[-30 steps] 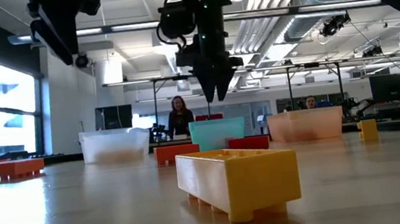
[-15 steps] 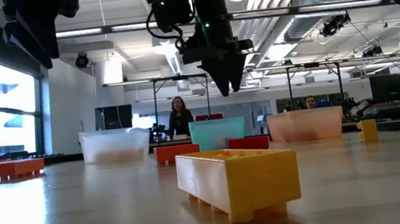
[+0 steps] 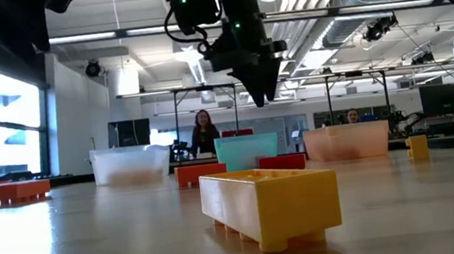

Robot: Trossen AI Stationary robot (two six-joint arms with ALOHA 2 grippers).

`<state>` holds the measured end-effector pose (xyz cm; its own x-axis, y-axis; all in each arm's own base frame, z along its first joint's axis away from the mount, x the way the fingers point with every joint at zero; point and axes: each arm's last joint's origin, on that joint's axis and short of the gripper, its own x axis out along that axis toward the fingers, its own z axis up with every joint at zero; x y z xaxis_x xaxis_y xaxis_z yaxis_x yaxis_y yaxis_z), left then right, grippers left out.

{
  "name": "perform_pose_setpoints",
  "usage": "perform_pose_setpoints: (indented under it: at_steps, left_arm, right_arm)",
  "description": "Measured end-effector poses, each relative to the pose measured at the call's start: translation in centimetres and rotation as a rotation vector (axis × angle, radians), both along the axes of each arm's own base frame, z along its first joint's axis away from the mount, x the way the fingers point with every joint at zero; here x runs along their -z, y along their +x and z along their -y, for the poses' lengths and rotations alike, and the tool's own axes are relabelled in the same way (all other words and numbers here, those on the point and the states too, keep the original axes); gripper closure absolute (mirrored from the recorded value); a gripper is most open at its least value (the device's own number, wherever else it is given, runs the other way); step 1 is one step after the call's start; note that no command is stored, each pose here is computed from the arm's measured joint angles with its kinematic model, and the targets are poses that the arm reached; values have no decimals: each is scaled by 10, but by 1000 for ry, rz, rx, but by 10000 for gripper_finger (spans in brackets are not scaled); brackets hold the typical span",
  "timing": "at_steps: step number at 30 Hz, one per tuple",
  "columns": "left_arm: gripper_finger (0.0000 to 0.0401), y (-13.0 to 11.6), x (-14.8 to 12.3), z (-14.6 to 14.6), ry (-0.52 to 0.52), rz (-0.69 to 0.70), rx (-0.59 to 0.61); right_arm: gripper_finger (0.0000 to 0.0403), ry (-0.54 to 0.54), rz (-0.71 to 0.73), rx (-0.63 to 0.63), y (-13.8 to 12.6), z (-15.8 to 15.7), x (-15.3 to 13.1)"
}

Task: Sort & place blocks by color
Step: Put the yellow game piece into the transparent bin

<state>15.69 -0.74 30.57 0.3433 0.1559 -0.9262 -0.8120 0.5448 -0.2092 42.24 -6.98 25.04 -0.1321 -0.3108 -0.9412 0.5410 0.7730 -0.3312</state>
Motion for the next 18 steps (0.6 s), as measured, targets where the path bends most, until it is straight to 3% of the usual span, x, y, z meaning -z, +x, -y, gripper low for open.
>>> perform_pose_setpoints:
  at_steps: [11, 18]
  left_arm:
    - [181, -5, 20, 25, -71, -27, -114]
    - [181, -8, 33, 31, -74, -35, -193]
  right_arm:
    - [215, 43, -44, -162, -1, -1, -2]
    - [215, 52, -2, -201, -7, -10, -20]
